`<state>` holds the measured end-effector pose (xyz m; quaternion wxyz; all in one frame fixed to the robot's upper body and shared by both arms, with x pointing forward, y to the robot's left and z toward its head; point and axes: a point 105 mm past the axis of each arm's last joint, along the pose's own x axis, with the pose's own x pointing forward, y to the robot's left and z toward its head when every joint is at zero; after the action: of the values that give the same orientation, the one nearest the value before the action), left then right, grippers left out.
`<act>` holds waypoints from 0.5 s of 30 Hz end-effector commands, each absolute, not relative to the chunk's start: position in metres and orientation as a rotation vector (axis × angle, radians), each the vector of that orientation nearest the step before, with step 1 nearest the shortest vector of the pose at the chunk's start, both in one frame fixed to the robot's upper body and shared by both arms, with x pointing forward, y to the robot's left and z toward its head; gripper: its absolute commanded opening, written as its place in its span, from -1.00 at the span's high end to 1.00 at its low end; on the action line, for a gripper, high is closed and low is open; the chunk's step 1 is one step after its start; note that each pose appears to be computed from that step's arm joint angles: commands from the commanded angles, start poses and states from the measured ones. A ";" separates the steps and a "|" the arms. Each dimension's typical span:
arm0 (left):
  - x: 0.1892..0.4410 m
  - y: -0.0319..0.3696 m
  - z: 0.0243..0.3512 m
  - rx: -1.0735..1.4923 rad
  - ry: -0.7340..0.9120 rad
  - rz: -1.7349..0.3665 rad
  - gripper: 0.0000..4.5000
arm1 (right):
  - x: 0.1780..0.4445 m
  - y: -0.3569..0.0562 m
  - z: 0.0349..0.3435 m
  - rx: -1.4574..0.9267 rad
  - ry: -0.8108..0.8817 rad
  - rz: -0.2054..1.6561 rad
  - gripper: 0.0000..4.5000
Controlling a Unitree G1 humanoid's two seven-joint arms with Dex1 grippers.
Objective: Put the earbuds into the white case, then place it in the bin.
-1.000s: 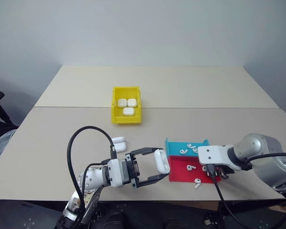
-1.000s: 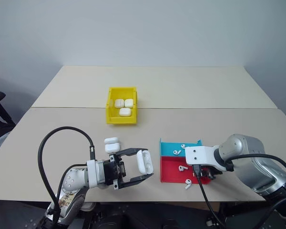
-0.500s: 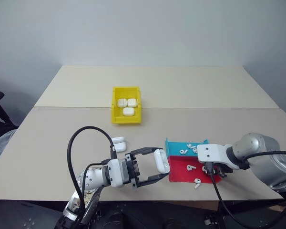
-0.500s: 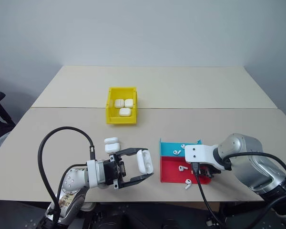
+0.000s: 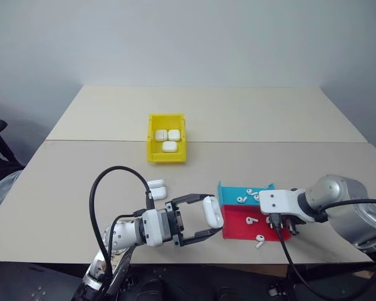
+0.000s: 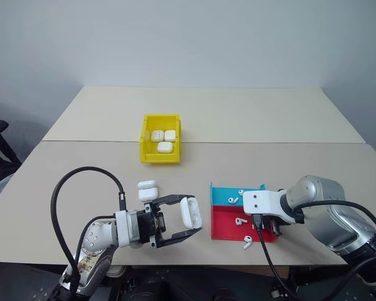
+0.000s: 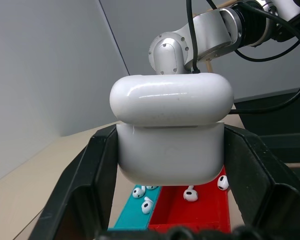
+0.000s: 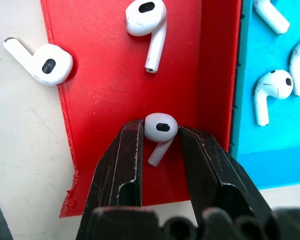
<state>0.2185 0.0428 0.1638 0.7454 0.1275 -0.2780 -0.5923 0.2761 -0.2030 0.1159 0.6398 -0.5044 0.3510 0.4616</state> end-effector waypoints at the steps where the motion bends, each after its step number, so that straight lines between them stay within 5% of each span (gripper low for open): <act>1: 0.215 0.041 0.170 0.285 -0.655 -1.289 -0.29 | 0.276 -0.206 0.115 -1.177 0.813 1.044 0.59; 9: 0.216 0.041 0.172 0.272 -0.656 -1.284 -0.29 | 0.275 -0.205 0.120 -1.169 0.795 1.040 0.59; 15: 0.212 0.039 0.194 0.168 -0.720 -1.292 -0.29 | 0.278 -0.183 0.191 -1.010 0.470 1.055 0.59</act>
<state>0.2195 0.0410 0.1750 0.7488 0.0960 -0.2948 -0.5858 0.2764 -0.1923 0.1535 0.6902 -0.4648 0.2844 0.4761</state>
